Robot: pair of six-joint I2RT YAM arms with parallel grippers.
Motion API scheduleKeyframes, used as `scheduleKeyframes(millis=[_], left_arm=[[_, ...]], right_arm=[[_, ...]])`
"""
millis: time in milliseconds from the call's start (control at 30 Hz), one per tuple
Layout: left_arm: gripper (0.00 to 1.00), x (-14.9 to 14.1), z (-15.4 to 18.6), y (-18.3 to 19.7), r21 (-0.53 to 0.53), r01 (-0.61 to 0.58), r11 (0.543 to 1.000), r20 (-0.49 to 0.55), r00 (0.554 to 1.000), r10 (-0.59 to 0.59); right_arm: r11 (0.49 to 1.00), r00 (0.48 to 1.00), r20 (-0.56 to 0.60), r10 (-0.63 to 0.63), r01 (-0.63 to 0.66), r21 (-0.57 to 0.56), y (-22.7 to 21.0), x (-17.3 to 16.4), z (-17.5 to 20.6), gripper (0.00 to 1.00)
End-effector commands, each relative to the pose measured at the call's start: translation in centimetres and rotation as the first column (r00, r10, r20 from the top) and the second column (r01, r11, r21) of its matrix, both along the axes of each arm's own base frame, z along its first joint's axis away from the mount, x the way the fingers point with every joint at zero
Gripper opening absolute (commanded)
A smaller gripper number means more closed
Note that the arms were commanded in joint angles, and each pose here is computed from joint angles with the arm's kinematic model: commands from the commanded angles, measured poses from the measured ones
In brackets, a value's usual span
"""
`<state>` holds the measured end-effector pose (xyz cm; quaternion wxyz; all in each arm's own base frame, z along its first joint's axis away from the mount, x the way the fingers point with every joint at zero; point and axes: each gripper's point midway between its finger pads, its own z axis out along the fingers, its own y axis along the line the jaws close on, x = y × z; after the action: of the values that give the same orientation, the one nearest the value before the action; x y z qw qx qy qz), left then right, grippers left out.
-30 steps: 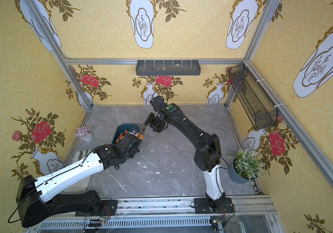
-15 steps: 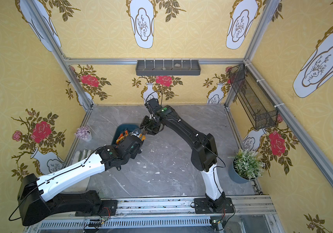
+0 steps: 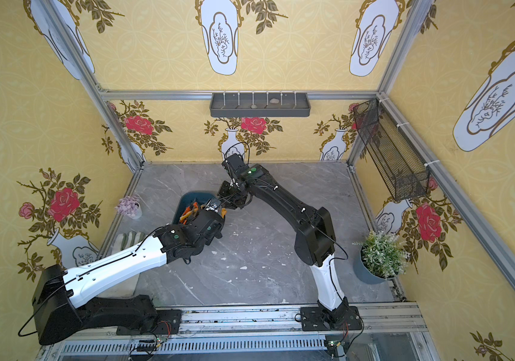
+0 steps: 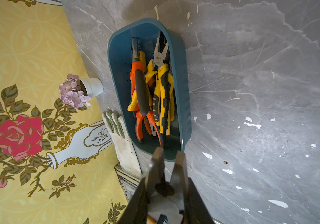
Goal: Take the pliers out of the storage box
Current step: Place the pliers at the center of the board.
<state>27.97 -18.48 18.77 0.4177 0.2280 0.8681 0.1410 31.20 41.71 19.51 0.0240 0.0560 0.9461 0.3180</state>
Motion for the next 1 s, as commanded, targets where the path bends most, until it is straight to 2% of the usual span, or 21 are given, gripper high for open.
scheduleKeyframes(millis=[0,33,100,167,200,267,333,400,533,600,667,833,967], left_arm=[[0.00,0.5,0.4,-0.6,-0.002,0.005,1.000,0.023,1.000,-0.005],[0.00,0.6,0.3,-0.6,-0.001,0.004,1.000,0.019,1.000,-0.004],[0.00,0.5,0.3,-0.8,-0.014,0.010,1.000,0.013,1.000,-0.010],[0.00,0.3,0.4,-1.3,-0.046,0.030,0.999,0.002,1.000,-0.030],[0.05,0.1,0.4,-1.6,-0.062,0.044,0.997,-0.005,0.999,-0.044],[0.56,-0.3,0.5,-2.6,-0.118,0.095,0.988,-0.021,0.995,-0.098],[0.74,-0.9,0.6,-3.5,-0.177,0.138,0.975,-0.038,0.988,-0.147],[1.00,-1.5,1.2,-4.4,-0.237,0.176,0.955,-0.050,0.980,-0.193],[0.99,-2.1,3.0,-5.1,-0.343,0.183,0.921,-0.057,0.975,-0.215],[0.99,-2.0,3.5,-4.7,-0.397,0.161,0.904,-0.068,0.977,-0.204],[0.99,-1.5,3.3,-3.9,-0.432,0.114,0.895,-0.094,0.981,-0.170],[0.99,-0.9,1.3,-1.3,-0.418,0.003,0.909,-0.163,0.983,-0.078],[0.99,-1.1,0.4,-0.8,-0.421,-0.011,0.907,-0.165,0.984,-0.065]], right_arm=[[0.999,0.999,0.012,0.038,-0.038,0.000,0.2,-0.5,0.2,0.26],[0.999,0.999,0.011,0.041,-0.041,-0.003,0.1,-0.5,0.0,0.21],[0.998,0.998,0.012,0.057,-0.057,-0.001,0.3,-0.6,-0.2,0.00],[0.997,0.997,0.015,0.076,-0.076,-0.003,0.4,-0.7,-0.4,0.00],[0.997,0.996,0.020,0.083,-0.083,-0.005,0.3,-0.7,-0.5,0.00],[0.995,0.994,0.048,0.094,-0.093,-0.017,0.1,-0.3,-0.4,0.00],[0.994,0.990,0.095,0.104,-0.099,-0.053,-0.9,0.7,-0.4,0.00],[0.992,0.986,0.134,0.095,-0.083,-0.094,-3.0,2.8,-0.3,0.00],[0.988,0.964,0.246,0.097,-0.065,-0.137,-8.4,7.1,1.1,0.00],[0.979,0.948,0.299,0.111,-0.052,-0.198,-11.7,9.0,1.4,0.00],[0.951,0.935,0.327,0.136,-0.031,-0.308,-15.6,10.8,0.8,0.00],[0.836,0.939,0.285,0.191,-0.004,-0.548,-23.0,13.6,-3.2,0.00],[0.799,0.956,0.230,0.183,-0.009,-0.602,-26.1,15.3,-6.8,0.00]])
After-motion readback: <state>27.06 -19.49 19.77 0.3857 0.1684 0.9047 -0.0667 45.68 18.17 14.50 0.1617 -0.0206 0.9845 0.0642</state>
